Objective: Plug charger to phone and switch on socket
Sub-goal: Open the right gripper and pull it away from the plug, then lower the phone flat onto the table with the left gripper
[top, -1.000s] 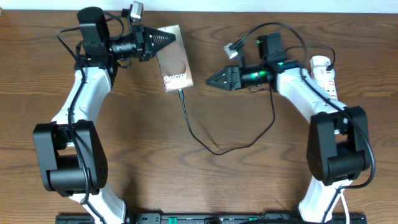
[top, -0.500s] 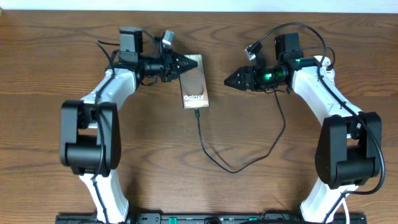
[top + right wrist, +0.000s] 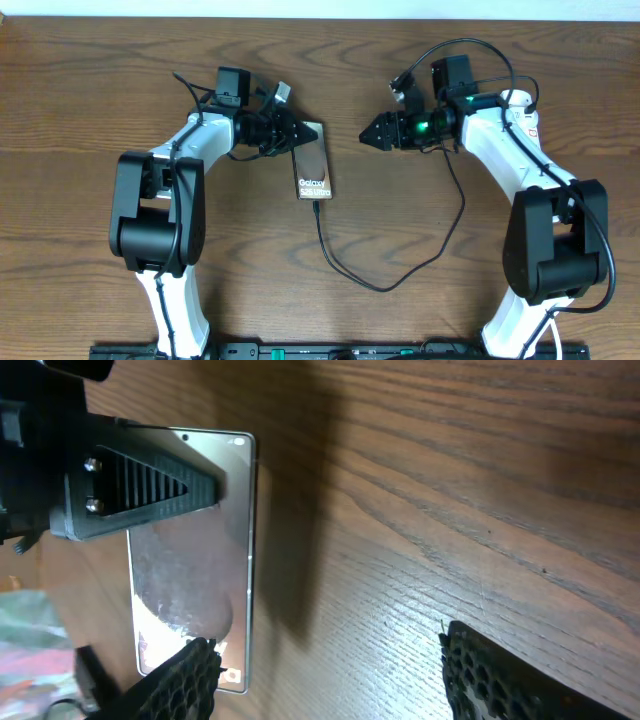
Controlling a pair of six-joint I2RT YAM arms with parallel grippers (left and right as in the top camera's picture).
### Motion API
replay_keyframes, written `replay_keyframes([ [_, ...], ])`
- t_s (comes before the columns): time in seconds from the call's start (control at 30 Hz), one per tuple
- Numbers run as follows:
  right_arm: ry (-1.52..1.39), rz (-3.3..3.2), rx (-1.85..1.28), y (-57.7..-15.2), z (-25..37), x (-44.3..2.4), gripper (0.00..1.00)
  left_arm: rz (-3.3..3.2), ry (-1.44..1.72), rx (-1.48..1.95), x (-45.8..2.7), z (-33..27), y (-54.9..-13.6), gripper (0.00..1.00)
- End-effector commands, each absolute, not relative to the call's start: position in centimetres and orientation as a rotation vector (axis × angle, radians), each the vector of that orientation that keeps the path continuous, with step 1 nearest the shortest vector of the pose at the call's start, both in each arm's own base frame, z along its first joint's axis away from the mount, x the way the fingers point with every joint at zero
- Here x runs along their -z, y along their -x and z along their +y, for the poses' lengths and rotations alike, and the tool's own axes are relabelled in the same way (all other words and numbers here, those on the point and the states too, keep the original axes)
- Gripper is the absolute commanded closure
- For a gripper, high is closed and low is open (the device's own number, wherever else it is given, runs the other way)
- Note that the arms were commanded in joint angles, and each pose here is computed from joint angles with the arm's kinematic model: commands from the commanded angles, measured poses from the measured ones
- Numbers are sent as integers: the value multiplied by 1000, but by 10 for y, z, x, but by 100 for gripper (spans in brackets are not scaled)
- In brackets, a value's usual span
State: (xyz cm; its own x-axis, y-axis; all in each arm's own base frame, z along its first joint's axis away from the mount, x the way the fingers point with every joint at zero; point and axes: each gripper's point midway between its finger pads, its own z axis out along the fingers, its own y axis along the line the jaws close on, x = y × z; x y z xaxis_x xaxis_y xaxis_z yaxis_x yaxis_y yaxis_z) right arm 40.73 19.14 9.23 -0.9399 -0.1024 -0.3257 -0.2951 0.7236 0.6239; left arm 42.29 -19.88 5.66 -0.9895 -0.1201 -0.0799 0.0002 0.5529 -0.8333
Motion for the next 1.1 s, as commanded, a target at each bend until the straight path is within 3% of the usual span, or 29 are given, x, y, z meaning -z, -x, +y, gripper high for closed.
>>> replay_keyframes([
  [0.0, 370, 2654, -931, -407, 199, -96, 30, 2698, 94, 1263, -41, -189, -427, 93],
  [1.07, 287, 2702, -709, -415, 192, -84, 28, 2797, 133, 1062, -20, -185, -421, 93],
])
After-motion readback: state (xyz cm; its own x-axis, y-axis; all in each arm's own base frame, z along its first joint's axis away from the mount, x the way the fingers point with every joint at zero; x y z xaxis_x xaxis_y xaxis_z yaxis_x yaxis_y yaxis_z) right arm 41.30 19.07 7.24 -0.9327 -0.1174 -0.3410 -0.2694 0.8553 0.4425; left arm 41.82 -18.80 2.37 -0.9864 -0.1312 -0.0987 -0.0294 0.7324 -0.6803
